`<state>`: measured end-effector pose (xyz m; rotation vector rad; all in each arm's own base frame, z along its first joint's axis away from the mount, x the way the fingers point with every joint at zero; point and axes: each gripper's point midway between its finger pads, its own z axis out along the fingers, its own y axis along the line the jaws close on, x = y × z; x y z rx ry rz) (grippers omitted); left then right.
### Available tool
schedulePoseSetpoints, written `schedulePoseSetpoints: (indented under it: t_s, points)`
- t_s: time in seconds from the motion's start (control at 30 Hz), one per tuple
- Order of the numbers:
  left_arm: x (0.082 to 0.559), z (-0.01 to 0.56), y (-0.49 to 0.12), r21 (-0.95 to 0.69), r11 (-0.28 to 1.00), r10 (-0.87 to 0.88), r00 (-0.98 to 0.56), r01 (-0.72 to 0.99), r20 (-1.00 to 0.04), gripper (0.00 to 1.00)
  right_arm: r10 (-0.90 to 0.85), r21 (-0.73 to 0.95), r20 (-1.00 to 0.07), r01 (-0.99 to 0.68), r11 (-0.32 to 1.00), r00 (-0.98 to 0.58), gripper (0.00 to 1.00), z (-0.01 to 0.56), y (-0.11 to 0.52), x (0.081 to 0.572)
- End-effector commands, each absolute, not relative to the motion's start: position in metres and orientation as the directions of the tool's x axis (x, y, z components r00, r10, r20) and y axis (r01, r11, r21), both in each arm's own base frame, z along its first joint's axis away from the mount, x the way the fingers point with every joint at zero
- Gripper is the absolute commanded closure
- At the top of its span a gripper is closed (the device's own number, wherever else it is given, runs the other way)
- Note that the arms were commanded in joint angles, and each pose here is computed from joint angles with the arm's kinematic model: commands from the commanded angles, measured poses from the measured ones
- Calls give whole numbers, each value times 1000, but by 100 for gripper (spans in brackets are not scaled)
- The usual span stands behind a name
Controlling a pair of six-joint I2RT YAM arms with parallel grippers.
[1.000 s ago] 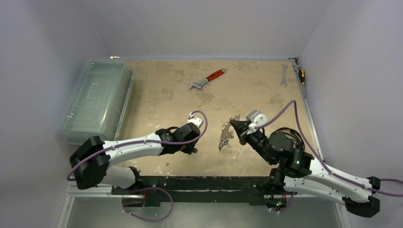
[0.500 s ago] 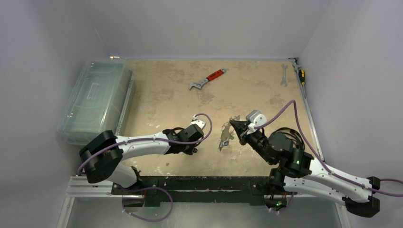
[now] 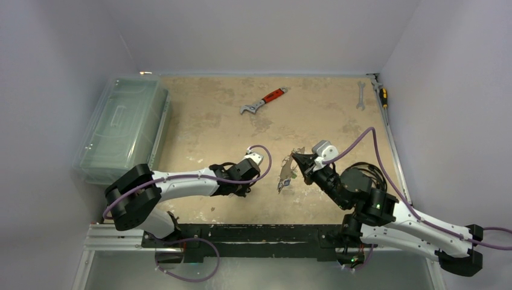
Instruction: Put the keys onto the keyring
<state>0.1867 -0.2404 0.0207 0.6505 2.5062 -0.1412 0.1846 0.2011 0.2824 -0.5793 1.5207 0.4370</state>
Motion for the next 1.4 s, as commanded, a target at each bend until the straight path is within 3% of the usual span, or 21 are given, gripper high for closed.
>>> schedulePoseSetpoints:
  t_s: [0.0,0.07,0.87,1.07,1.37]
  points:
    - [195,27,-247,37,877,416,-717,480,-560,95,-9,-29,-999,-600,800,37,100,302,201,184]
    - [194,27,-247,38,876,416,-717,480,-560,100,-10,-31,-999,-600,800,38,100,303,201,184]
    - [191,125,-262,-83,789,357,-565,608,-744,100,-9,-32,-999,-603,797,41,100,303,203,184]
    - [180,166,-268,-110,692,327,-446,713,-833,100,-4,-35,-999,-623,781,51,100,305,207,182]
    - [143,227,-271,-26,421,274,-155,907,-949,100,1,-59,-997,-711,701,83,100,309,226,170]
